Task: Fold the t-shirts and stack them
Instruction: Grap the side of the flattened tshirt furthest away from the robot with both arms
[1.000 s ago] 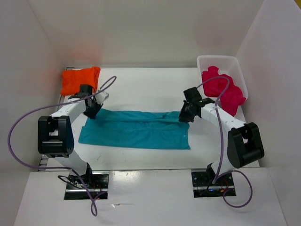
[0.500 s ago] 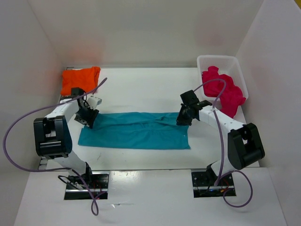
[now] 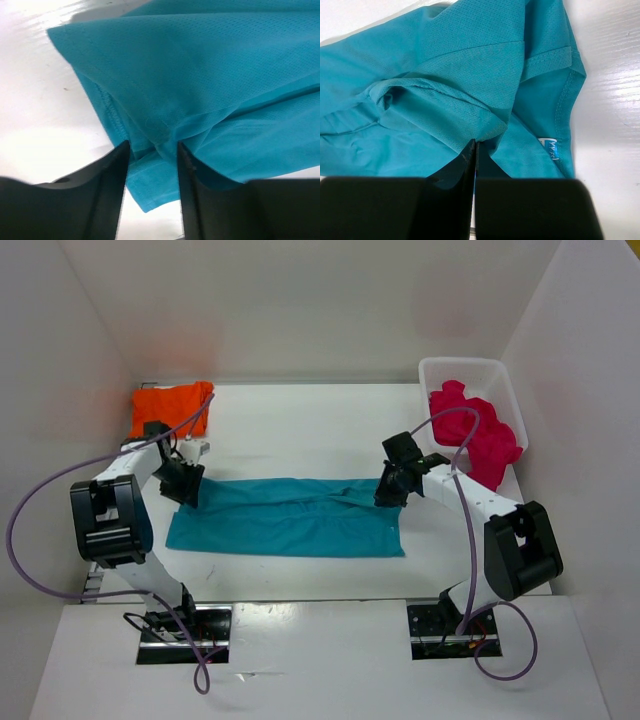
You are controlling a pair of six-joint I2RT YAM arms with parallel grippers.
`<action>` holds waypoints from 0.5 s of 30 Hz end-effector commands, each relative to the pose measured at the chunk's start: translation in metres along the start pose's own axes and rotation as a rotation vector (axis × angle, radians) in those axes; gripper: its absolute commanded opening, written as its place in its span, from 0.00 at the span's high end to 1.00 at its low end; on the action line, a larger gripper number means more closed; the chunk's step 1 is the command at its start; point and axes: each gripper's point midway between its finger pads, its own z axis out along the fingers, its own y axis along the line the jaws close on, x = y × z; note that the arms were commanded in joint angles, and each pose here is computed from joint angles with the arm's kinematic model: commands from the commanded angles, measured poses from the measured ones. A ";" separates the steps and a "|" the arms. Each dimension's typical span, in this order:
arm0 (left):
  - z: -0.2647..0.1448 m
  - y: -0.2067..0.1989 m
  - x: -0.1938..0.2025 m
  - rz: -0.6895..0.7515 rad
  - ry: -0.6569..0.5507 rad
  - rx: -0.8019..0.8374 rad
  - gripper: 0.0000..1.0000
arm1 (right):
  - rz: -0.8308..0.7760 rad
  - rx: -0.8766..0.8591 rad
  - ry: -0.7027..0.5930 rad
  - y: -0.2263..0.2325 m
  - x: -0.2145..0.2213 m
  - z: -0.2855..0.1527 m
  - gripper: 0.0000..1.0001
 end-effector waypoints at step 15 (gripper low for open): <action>0.011 -0.009 -0.016 -0.066 -0.025 0.084 0.92 | -0.019 -0.020 -0.069 0.007 -0.012 -0.012 1.00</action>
